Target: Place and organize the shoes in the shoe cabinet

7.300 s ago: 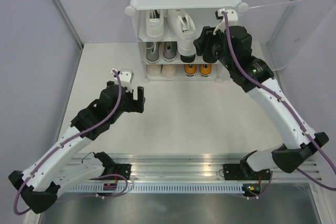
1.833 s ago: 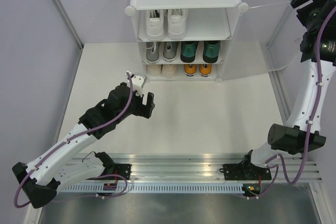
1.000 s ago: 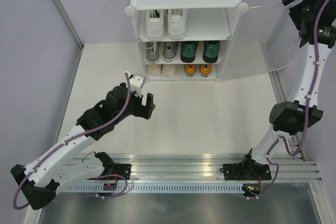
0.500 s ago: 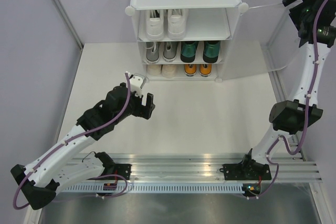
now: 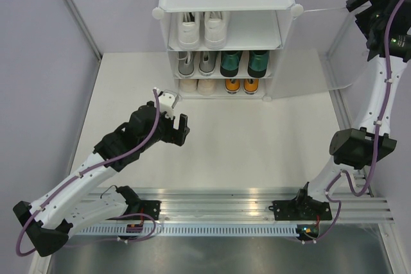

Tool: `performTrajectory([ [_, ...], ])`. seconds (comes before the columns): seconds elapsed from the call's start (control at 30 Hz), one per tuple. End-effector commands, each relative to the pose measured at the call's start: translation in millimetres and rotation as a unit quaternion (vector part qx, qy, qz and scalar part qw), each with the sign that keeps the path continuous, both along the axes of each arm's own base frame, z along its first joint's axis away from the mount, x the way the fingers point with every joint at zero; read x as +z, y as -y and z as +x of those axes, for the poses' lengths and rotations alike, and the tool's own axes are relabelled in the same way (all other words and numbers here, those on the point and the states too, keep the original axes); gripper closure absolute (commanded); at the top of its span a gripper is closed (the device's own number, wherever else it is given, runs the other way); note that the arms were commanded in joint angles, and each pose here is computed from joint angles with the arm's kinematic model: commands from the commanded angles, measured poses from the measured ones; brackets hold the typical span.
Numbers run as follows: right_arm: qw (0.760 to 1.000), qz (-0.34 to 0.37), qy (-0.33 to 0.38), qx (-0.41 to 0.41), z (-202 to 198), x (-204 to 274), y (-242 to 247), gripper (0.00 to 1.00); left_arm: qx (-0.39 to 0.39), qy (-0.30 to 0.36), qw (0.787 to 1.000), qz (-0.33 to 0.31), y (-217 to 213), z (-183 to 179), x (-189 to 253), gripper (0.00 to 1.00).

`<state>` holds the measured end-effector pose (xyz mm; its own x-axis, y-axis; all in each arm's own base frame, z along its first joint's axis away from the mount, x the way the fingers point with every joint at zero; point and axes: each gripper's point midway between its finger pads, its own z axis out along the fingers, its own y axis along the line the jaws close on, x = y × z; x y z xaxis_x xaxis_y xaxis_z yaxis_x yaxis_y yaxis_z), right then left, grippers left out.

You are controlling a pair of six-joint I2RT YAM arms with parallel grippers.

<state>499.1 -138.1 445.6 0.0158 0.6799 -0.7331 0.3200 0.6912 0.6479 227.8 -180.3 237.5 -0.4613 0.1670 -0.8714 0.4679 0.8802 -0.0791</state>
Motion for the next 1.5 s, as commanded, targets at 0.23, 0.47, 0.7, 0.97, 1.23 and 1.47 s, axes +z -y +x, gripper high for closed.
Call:
performTrajectory([
  [0.23, 0.993, -0.019, -0.121, 0.001, -62, -41, -6, 0.02, -0.017, 0.017, 1.000, -0.008, 3, -1, 10, 0.07],
  [0.47, 0.991, -0.015, -0.136, 0.005, -84, -48, -14, 0.02, -0.023, 0.016, 1.000, -0.014, 5, -4, 12, 0.07],
  [0.7, 0.992, -0.007, -0.127, 0.012, -122, -44, -34, 0.02, -0.028, 0.016, 0.999, -0.021, 6, -6, 14, 0.07],
  [0.97, 0.993, -0.001, -0.116, 0.007, -160, -39, -49, 0.02, -0.043, 0.008, 0.999, -0.030, 11, -11, 13, 0.07],
  [1.23, 0.994, 0.012, -0.094, 0.057, -192, -38, -82, 0.02, -0.041, 0.008, 0.999, -0.031, 10, -11, 13, 0.07],
  [1.47, 0.993, -0.074, 0.009, 0.096, -233, 45, -110, 0.02, -0.036, 0.008, 0.999, -0.027, 9, -10, 11, 0.07],
])
